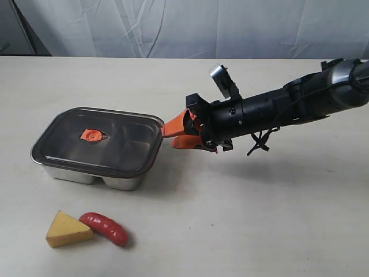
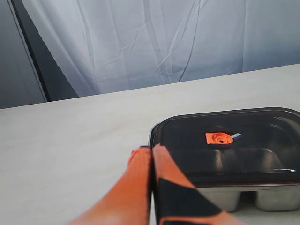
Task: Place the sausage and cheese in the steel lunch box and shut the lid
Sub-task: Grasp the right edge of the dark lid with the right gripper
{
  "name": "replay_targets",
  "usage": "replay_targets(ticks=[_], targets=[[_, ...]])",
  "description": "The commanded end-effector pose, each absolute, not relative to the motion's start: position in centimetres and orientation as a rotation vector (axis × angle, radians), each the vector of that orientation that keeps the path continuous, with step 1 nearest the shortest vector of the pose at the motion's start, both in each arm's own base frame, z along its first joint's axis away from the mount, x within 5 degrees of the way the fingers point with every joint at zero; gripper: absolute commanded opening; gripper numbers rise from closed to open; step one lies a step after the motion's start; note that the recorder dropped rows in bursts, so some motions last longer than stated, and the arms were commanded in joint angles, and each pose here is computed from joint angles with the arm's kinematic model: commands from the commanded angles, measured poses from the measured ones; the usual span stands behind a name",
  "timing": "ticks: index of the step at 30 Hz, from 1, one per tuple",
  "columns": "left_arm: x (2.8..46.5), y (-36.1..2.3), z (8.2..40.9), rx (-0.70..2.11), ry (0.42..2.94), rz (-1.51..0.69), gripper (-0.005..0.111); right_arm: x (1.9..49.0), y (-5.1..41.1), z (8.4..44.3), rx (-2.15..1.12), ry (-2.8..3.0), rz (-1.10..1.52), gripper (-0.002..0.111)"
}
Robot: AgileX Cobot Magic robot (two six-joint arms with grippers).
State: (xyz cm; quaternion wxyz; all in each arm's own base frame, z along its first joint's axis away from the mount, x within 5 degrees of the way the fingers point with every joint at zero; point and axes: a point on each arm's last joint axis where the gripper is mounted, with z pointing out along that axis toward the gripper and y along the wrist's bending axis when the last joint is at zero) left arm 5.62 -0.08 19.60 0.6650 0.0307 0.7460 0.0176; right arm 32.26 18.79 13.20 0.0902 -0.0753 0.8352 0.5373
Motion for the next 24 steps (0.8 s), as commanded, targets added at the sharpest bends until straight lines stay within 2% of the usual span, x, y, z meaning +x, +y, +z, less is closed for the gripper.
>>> replay_targets(ticks=[1,8,14,20,24], targets=[[5.6,-0.1,19.6,0.073,1.668,0.035,0.0,32.4,19.4,12.9,-0.206,2.49,1.53,0.05],[5.6,-0.1,19.6,0.073,1.668,0.035,0.0,32.7,19.6,12.7,-0.156,2.486,1.504,0.05],[5.6,-0.1,19.6,0.073,1.668,0.035,0.0,32.7,19.7,11.0,-0.104,2.513,1.538,0.05],[5.6,-0.1,19.6,0.073,1.668,0.035,0.0,32.6,20.0,11.3,-0.14,2.45,1.626,0.05],[5.6,-0.1,19.6,0.073,1.668,0.035,0.0,33.1,20.0,11.4,-0.141,2.444,1.596,0.05]])
